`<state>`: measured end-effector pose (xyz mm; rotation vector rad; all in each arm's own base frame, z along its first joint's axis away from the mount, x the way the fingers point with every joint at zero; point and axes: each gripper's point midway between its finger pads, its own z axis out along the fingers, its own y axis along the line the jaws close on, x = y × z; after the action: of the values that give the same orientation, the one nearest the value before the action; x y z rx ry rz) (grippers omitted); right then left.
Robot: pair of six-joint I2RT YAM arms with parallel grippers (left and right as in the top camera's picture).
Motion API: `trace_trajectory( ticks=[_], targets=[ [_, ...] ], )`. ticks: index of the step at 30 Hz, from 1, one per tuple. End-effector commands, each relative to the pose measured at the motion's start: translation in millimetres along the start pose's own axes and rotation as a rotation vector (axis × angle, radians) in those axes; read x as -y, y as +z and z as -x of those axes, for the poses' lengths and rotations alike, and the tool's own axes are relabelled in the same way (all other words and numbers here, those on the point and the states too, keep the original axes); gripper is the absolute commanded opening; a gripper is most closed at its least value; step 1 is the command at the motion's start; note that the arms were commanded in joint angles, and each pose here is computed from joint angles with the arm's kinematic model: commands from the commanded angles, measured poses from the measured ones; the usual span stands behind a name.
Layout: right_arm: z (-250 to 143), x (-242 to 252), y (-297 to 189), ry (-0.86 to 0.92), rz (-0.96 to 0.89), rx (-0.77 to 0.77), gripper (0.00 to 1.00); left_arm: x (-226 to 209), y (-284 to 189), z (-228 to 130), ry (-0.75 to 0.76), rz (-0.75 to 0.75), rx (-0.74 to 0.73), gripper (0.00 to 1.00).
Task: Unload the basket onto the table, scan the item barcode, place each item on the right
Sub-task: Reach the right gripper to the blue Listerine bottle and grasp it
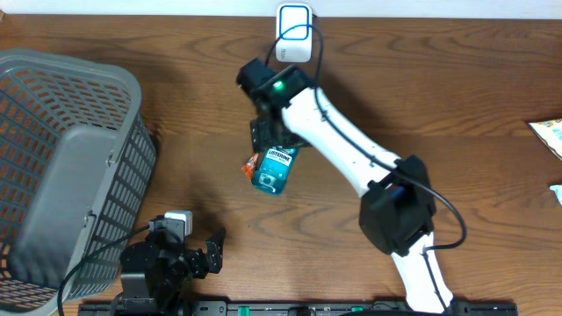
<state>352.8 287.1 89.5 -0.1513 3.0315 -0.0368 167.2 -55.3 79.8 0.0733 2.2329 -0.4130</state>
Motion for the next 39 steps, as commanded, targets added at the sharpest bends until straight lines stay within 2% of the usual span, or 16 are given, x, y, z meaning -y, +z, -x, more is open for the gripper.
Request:
trace_trajectory(
  ticks=[1,6,16,27,32,34,39],
  targets=[
    [-5,0,29,-0.024,-0.123,0.006,0.86,0,2,-15,-0.029,-0.005,-0.055,0.98],
    [-18,-12,53,-0.077,-0.174,-0.018,0.84,0,2,-15,-0.029,-0.005,-0.055,0.98],
    [-16,-9,60,-0.100,-0.235,0.013,0.76,0,2,-15,-0.029,-0.005,-0.055,0.98],
    [-37,3,88,-0.131,-0.332,-0.083,0.72,0,2,-15,-0.029,-0.005,-0.055,0.98],
    [-44,11,91,-0.101,-0.362,-0.119,0.61,0,2,-15,-0.029,-0.005,-0.055,0.98],
    [-45,13,91,-0.098,-0.362,-0.128,0.47,0,2,-15,-0.029,-0.005,-0.055,0.98],
    [-45,16,91,-0.114,-0.360,-0.146,0.26,0,2,-15,-0.029,-0.005,-0.055,0.98]
  ],
)
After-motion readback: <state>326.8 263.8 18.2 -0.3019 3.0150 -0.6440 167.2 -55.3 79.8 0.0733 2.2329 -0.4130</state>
